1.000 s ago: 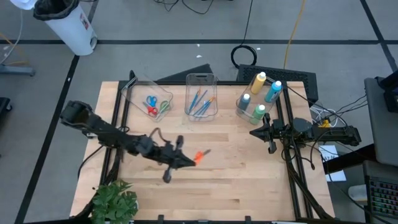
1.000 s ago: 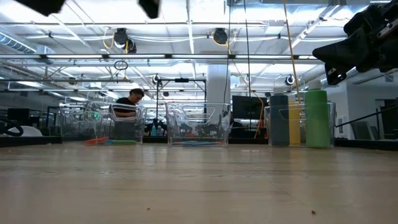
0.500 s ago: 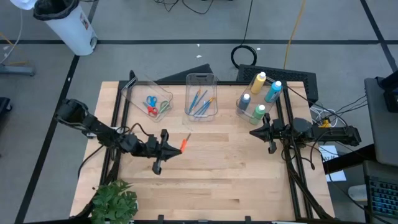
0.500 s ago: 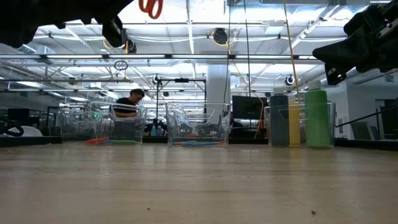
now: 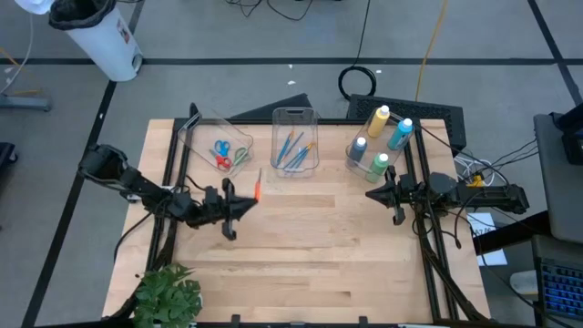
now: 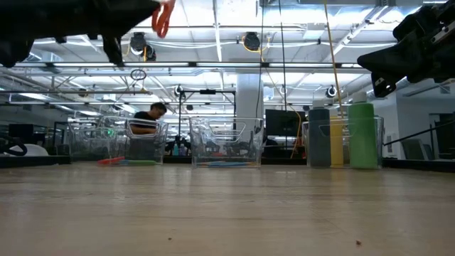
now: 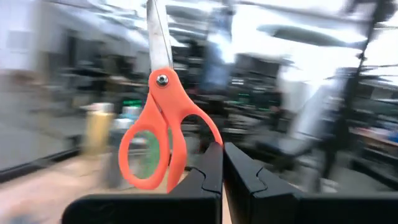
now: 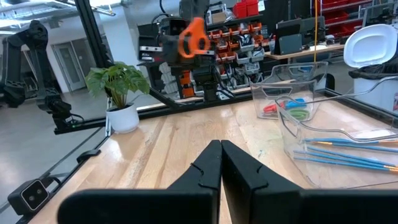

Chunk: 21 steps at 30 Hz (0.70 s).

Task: Pick & Place Paint Supplies
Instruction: Put the orange scissors into the left transparent bin

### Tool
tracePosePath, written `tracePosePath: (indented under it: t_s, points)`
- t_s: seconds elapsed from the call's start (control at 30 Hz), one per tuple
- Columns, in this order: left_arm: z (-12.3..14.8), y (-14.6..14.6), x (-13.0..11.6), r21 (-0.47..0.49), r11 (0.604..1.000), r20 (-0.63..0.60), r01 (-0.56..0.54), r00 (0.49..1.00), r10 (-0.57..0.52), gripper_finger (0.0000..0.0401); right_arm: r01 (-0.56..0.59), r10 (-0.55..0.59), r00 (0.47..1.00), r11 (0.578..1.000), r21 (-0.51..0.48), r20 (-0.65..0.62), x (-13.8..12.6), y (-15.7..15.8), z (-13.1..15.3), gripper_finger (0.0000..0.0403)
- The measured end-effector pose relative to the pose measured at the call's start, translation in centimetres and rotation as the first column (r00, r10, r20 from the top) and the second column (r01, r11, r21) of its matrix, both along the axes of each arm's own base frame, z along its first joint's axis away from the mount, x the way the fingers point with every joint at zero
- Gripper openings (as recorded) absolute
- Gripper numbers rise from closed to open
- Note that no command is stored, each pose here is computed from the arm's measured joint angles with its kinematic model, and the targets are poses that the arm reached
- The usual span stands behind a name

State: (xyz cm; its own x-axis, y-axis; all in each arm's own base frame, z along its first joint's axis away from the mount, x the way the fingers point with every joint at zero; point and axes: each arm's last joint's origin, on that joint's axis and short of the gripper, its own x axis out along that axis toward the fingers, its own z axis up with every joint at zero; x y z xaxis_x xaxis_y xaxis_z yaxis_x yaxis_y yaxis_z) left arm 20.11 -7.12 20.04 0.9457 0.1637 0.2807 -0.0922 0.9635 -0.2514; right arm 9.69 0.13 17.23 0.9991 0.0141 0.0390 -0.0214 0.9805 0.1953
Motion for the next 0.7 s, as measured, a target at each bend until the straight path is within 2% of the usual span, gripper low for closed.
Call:
tracePosePath:
  t_s: [0.07, 0.13, 0.2, 0.27, 0.4, 0.43, 0.5, 0.57, 0.7]
  points:
    - [-0.1, 0.4, -0.1, -0.033, 0.992, -0.021, -0.121, 0.992, 0.121, 0.0, 0.0, 0.0, 1.0, 1.0, -0.004, 0.0, 0.0, 0.0, 0.0, 0.0]
    - [-0.1, 0.8, -0.3, -0.079, 0.956, -0.052, -0.282, 0.959, 0.279, 0.0, 0.001, -0.001, 1.0, 1.0, -0.006, 0.0, 0.0, 0.0, 0.0, 0.0]
    - [0.1, 1.4, -0.7, -0.125, 0.878, -0.091, -0.463, 0.886, 0.454, 0.0, 0.001, -0.001, 1.0, 1.0, -0.006, 0.0, 0.0, 0.0, 0.0, 0.0]
    - [0.5, 1.9, -1.3, -0.148, 0.774, -0.136, -0.615, 0.788, 0.6, 0.0, 0.0, 0.0, 1.0, 1.0, -0.002, 0.0, 0.0, 0.0, 0.0, 0.0]
    - [1.7, 2.7, -2.9, -0.124, 0.576, -0.242, -0.808, 0.588, 0.772, 0.0, 0.0, 0.0, 1.0, 1.0, 0.0, 0.0, 0.0, 0.0, 0.0, 0.0]
    - [2.1, 2.9, -3.3, -0.107, 0.547, -0.263, -0.83, 0.554, 0.79, 0.0, 0.0, 0.0, 1.0, 1.0, 0.0, 0.0, 0.0, 0.0, 0.0, 0.0]
    - [3.2, 3.3, -4.1, -0.089, 0.542, -0.27, -0.836, 0.544, 0.795, 0.0, 0.0, 0.0, 1.0, 1.0, 0.0, 0.0, 0.0, 0.0, 0.0, 0.0]
    - [4.4, 3.7, -5.0, -0.137, 0.54, -0.261, -0.83, 0.556, 0.789, 0.0, 0.002, -0.002, 1.0, 1.0, -0.003, 0.0, 0.0, 0.0, 0.0, 0.0]
    - [6.2, 4.3, -6.5, -0.161, 0.539, -0.256, -0.827, 0.562, 0.786, 0.0, 0.004, -0.004, 1.0, 1.0, -0.009, 0.001, 0.0, 0.0, 0.0, 0.0]
